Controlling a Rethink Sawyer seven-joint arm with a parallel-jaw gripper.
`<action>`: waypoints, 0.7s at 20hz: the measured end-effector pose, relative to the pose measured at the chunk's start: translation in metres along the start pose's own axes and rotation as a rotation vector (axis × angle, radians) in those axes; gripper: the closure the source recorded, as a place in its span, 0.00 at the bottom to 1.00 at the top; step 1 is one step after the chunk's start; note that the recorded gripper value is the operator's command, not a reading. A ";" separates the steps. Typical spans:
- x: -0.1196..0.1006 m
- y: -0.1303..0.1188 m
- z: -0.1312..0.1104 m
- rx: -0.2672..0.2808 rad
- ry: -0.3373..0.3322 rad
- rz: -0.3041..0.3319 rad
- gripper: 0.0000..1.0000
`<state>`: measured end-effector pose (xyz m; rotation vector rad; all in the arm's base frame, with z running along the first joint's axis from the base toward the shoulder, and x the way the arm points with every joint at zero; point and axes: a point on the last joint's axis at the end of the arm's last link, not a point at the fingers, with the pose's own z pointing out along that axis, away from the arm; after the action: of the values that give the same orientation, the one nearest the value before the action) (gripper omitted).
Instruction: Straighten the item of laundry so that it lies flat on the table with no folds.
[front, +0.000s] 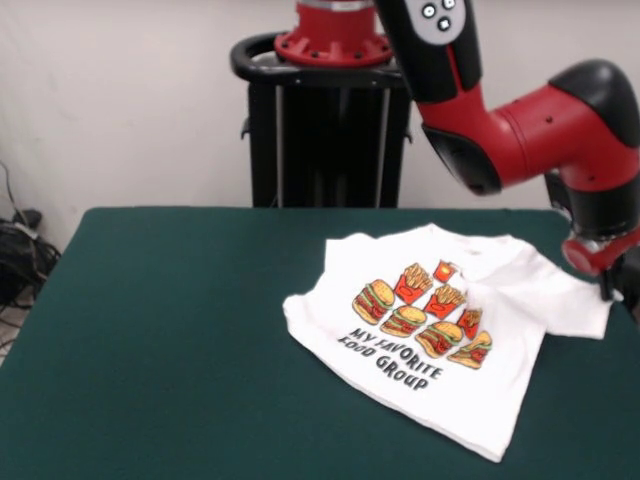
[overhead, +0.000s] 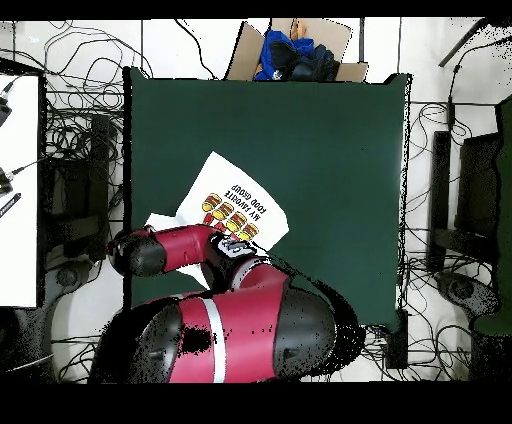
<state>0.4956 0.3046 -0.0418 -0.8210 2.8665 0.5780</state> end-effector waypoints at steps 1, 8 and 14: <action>0.000 0.001 0.000 0.000 0.000 -0.001 1.00; -0.002 0.003 0.000 -0.001 0.000 0.005 1.00; -0.004 0.003 0.000 -0.003 -0.001 0.016 1.00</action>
<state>0.4973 0.3088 -0.0404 -0.7983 2.8752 0.5842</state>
